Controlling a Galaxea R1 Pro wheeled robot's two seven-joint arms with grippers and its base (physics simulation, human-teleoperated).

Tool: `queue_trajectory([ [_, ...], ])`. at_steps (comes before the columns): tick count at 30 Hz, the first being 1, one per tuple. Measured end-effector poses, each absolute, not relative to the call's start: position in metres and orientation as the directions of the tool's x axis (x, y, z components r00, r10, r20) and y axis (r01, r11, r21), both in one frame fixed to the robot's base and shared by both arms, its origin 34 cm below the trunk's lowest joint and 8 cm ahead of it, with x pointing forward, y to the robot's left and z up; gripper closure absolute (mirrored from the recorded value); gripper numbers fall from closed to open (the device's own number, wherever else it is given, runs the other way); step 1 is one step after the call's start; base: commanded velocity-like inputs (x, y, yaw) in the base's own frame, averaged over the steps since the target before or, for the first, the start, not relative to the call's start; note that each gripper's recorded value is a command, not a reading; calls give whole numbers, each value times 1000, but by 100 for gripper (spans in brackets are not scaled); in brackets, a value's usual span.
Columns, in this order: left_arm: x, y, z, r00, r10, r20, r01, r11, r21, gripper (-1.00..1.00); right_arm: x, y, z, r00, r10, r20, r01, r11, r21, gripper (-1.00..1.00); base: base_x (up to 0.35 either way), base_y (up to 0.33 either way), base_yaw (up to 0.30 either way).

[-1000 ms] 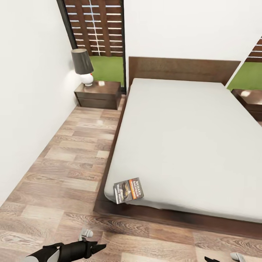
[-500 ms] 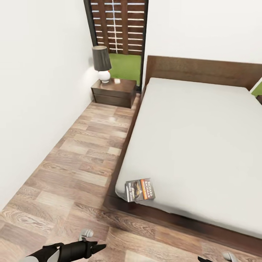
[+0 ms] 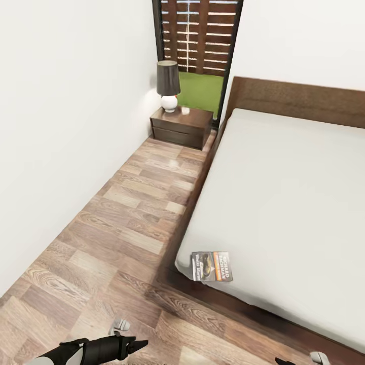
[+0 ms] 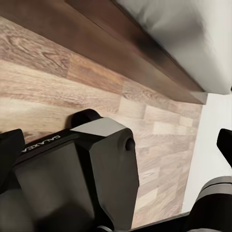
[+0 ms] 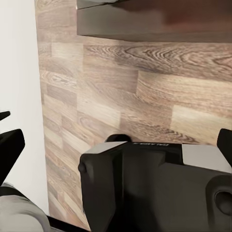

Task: In the bedroom, move the book from the bed onto either nightstand, and place the two sandals side by side next to the bed.

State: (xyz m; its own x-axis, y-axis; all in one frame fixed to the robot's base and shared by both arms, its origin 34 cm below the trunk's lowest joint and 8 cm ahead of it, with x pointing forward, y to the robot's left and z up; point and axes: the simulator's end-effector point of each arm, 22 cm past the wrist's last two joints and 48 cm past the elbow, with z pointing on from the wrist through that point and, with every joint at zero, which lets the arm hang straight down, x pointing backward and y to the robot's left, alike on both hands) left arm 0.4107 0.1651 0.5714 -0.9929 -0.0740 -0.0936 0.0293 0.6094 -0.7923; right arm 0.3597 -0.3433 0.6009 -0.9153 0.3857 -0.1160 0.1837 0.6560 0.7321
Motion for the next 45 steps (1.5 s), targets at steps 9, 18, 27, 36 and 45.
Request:
queue_trajectory([
  [9, 410, 164, 571, -993, -74, -91, 28, 609, -793, -100, 356, -301, 596, -917, 389, -84, 186, 608, 772, -100, 0, 0, 38],
  [18, 410, 164, 571, -993, -74, -92, 28, 609, -793, -100, 340, -279, 594, -944, 327, -46, 168, 596, 785, -100, 0, 0, 1],
  [27, 410, 164, 571, -993, -74, -92, 28, 609, -793, -100, 337, -207, 595, -942, 334, -7, 175, 510, 842, -100, 0, 0, 0],
  [36, 410, 164, 571, -993, -75, -92, 28, 608, -793, -100, 334, -109, 577, -935, 351, 44, 230, 508, 830, -100, 0, 0, 0],
  [45, 411, 165, 571, -993, -75, -96, 30, 610, -792, -100, 375, -68, 582, -925, 379, -22, 179, 487, 855, -100, 0, 0, 0],
])
